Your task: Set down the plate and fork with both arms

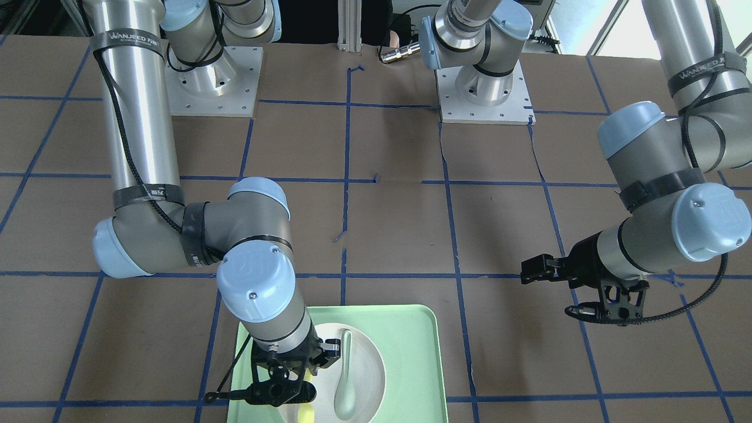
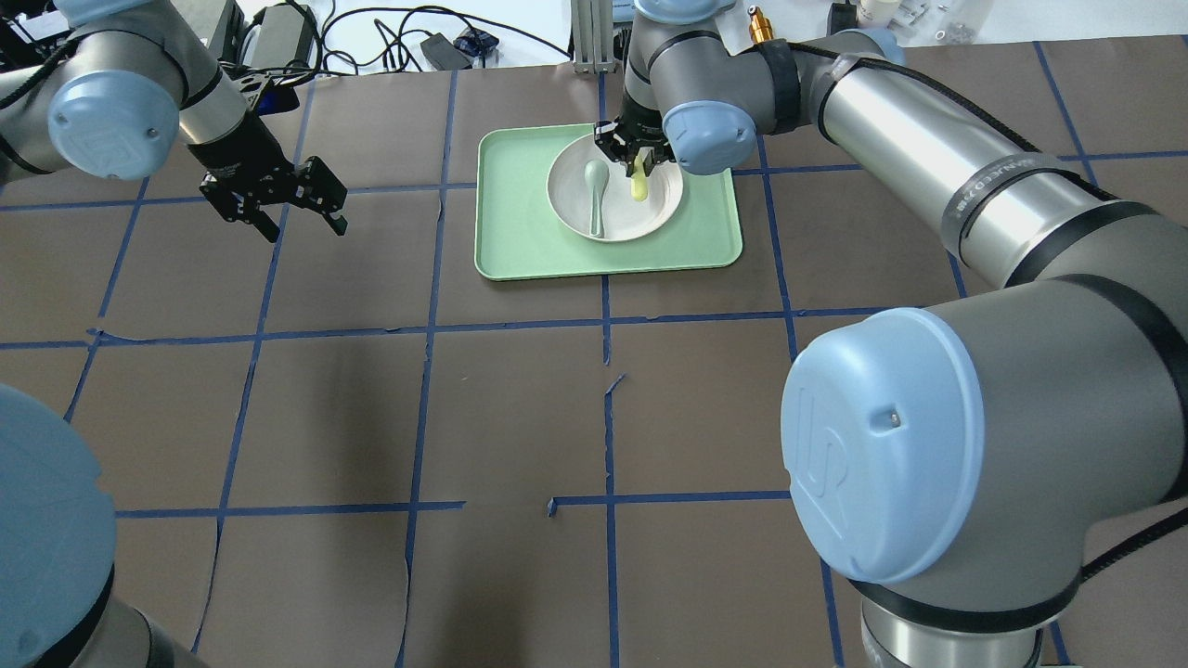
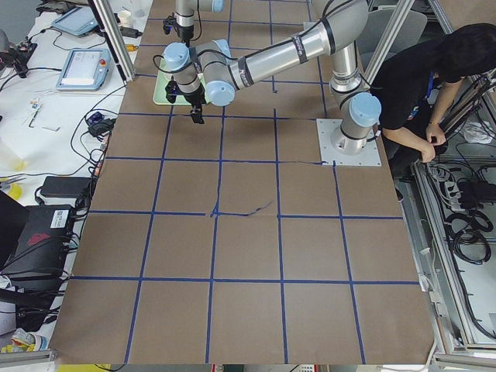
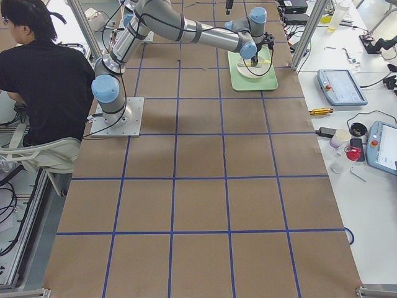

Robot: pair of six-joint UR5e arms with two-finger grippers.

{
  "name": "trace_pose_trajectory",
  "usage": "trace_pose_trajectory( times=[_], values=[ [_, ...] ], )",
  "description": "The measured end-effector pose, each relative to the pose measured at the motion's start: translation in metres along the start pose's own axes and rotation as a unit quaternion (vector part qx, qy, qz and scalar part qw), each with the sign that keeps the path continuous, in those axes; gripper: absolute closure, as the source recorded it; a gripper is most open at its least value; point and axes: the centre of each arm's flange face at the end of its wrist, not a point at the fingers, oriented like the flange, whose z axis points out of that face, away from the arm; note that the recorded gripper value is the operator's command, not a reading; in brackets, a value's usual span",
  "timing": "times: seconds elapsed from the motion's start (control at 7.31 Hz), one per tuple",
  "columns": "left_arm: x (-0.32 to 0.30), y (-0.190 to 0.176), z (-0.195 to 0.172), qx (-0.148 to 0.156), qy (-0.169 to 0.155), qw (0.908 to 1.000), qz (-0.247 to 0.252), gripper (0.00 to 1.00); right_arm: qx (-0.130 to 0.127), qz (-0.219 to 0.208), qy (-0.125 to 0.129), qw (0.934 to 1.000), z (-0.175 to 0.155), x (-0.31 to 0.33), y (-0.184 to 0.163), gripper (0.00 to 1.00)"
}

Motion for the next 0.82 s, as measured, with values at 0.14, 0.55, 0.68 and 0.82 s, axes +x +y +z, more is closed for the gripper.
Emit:
trace_pose_trajectory(
  times=[0.14, 0.55, 0.68, 0.82],
  values=[
    [0.001, 0.001, -0.002, 0.001, 0.0, 1.0, 0.0, 0.0, 0.001, -0.007, 0.003, 1.0, -0.002, 0.028, -0.008, 1.0],
    [0.009, 0.007, -0.004, -0.002, 0.0, 1.0, 0.0, 0.0, -0.028, -0.011, 0.01, 0.9995, 0.028, 0.08, -0.008, 0.82],
    [0.011, 0.01, -0.002, -0.005, 0.0, 1.0, 0.0, 0.0, -0.038, -0.009, 0.01, 0.9992, 0.039, 0.083, -0.004, 0.73],
    [0.012, 0.014, -0.002, -0.006, 0.0, 1.0, 0.0, 0.0, -0.049, -0.008, 0.007, 0.9988, 0.048, 0.084, 0.003, 0.01]
  ],
)
